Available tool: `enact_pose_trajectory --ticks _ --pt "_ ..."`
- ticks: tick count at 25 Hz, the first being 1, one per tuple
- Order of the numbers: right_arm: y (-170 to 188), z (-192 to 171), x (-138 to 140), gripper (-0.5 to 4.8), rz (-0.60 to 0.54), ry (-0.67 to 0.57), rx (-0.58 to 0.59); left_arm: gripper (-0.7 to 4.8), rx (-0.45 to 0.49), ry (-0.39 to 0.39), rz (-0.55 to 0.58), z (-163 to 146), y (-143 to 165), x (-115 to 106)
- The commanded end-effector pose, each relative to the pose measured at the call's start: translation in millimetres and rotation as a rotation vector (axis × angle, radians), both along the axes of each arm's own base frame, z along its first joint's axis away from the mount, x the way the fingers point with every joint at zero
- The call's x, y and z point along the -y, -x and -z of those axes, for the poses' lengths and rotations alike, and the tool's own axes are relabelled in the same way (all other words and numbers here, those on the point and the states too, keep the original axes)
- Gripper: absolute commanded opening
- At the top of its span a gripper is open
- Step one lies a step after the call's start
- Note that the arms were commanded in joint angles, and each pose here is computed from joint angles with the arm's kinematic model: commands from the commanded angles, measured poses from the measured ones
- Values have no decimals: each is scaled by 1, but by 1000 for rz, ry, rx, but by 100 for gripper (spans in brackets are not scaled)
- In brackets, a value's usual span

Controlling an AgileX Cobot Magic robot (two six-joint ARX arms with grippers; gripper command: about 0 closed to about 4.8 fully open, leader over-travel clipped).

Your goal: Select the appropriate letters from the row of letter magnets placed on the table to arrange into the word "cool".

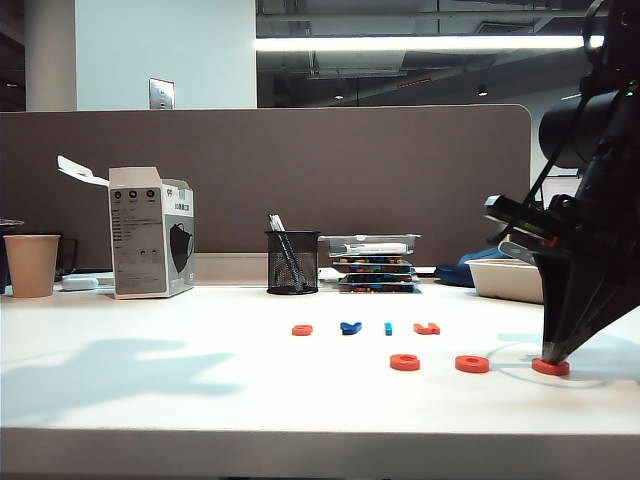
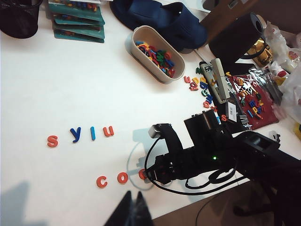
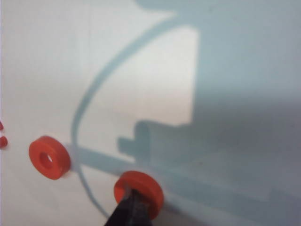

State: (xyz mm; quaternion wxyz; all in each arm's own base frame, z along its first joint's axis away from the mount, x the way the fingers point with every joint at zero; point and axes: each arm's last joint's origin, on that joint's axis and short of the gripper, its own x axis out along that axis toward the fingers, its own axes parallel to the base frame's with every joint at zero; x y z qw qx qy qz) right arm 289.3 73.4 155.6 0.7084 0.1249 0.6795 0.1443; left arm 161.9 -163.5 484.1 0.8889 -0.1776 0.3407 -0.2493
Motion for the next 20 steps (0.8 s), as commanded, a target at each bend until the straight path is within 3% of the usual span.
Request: enact_pose_trajectory --ticks 1,20 --pt "-3 4 0 -5 5 79 -18 -3 13 4 5 -2 1 -1" --pt "-14 -35 -4 -5 -6 -2 70 -3 12 3 4 -2 1 -1"
